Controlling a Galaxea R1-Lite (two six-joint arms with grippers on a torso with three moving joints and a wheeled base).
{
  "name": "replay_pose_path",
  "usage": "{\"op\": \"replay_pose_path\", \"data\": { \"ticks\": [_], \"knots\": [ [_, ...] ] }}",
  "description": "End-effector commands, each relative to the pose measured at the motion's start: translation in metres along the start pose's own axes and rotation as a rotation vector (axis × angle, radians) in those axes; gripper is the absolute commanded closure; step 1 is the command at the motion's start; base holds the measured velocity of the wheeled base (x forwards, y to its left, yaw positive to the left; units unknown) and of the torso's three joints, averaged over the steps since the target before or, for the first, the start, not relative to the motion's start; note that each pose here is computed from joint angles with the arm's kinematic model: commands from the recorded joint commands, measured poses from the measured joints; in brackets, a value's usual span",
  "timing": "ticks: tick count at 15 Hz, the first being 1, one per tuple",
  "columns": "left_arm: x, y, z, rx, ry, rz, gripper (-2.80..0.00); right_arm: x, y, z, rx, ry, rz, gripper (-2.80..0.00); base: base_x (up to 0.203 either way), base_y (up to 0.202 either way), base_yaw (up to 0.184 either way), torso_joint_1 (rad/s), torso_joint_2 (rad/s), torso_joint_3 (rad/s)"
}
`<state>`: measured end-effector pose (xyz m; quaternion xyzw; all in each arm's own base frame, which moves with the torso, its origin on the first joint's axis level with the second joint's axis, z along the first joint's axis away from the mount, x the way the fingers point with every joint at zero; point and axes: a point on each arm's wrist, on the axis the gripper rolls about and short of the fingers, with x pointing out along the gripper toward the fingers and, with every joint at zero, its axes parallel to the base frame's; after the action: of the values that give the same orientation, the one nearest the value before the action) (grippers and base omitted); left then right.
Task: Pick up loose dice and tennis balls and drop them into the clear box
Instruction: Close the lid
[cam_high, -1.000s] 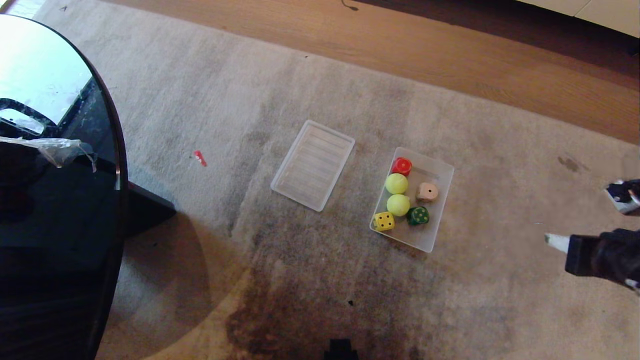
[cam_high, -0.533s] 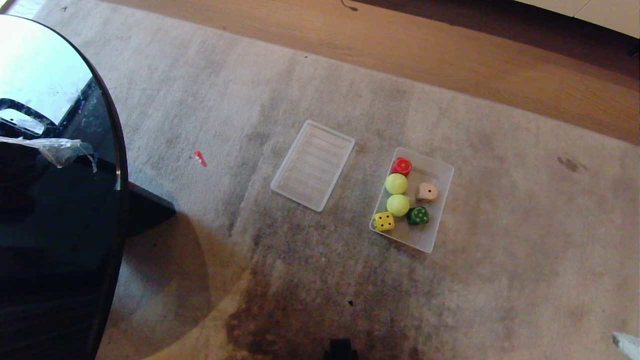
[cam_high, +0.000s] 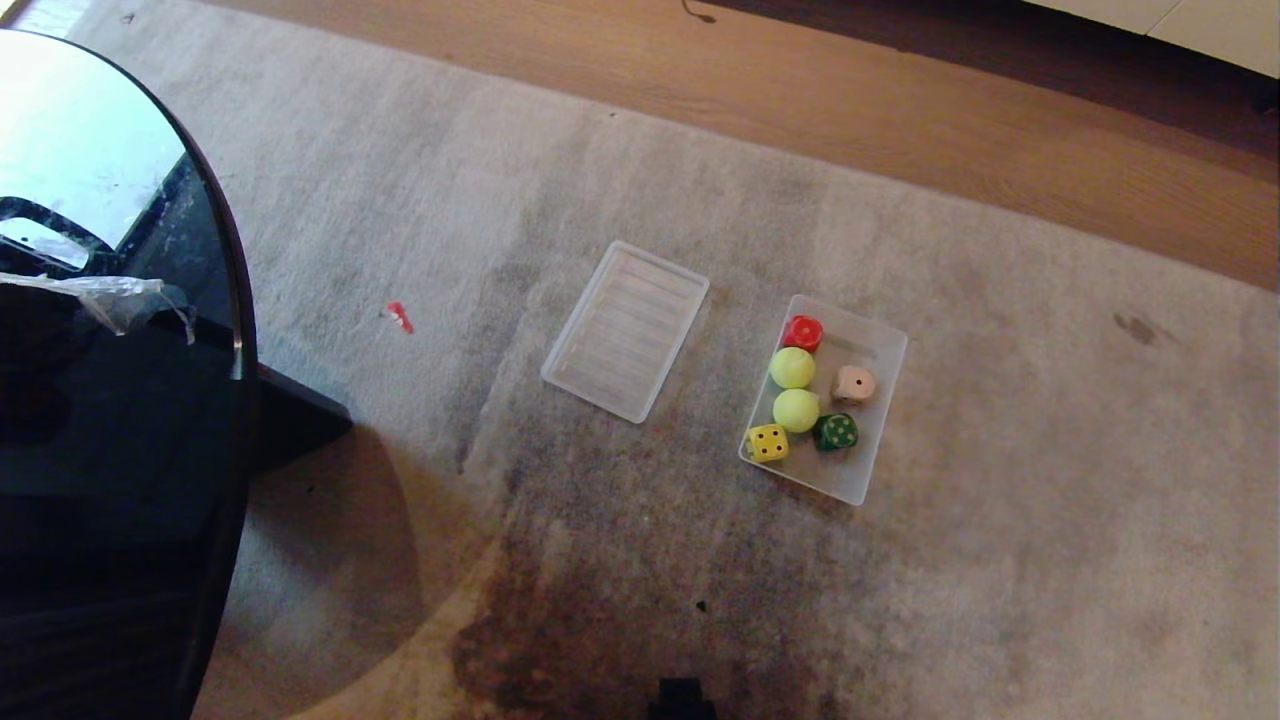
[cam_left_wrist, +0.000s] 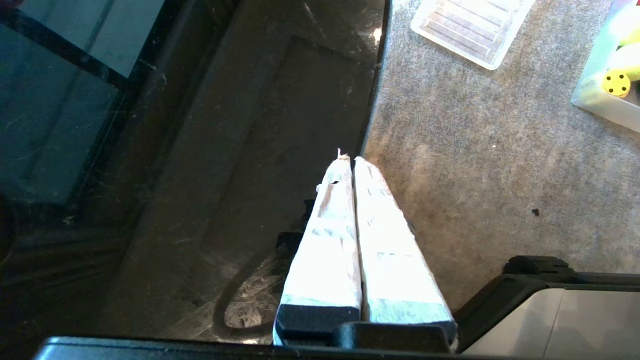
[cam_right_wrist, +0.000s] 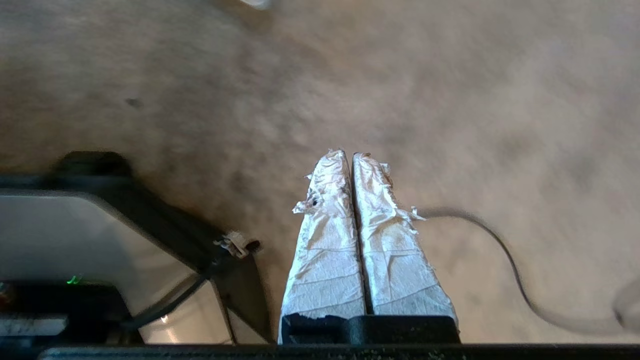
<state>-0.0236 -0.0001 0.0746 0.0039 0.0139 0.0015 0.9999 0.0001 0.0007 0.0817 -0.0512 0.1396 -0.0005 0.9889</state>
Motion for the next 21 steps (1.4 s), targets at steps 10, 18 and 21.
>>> {"op": "replay_pose_path", "data": {
  "ticks": [10, 18, 21],
  "knots": [
    [0.000, 0.000, 0.000, 0.000, 0.000, 0.000, 0.00, -0.020, 0.001, -0.013, 0.019, -0.280, 0.012, 0.00, 0.000, 0.000, 0.000, 0.000, 0.00, 0.000],
    [0.000, 0.000, 0.000, -0.003, -0.002, 0.000, 0.00, -0.020, 0.001, -0.012, 0.022, -0.282, 0.013, 0.00, 0.000, 0.000, 0.000, 0.000, 0.00, 0.000],
    [0.000, 0.000, 0.000, -0.004, 0.000, 0.000, 0.00, -0.020, 0.001, -0.012, 0.022, -0.282, 0.013, 0.00, 0.000, 0.000, 0.000, 0.000, 0.00, 0.000]
  ]
}}
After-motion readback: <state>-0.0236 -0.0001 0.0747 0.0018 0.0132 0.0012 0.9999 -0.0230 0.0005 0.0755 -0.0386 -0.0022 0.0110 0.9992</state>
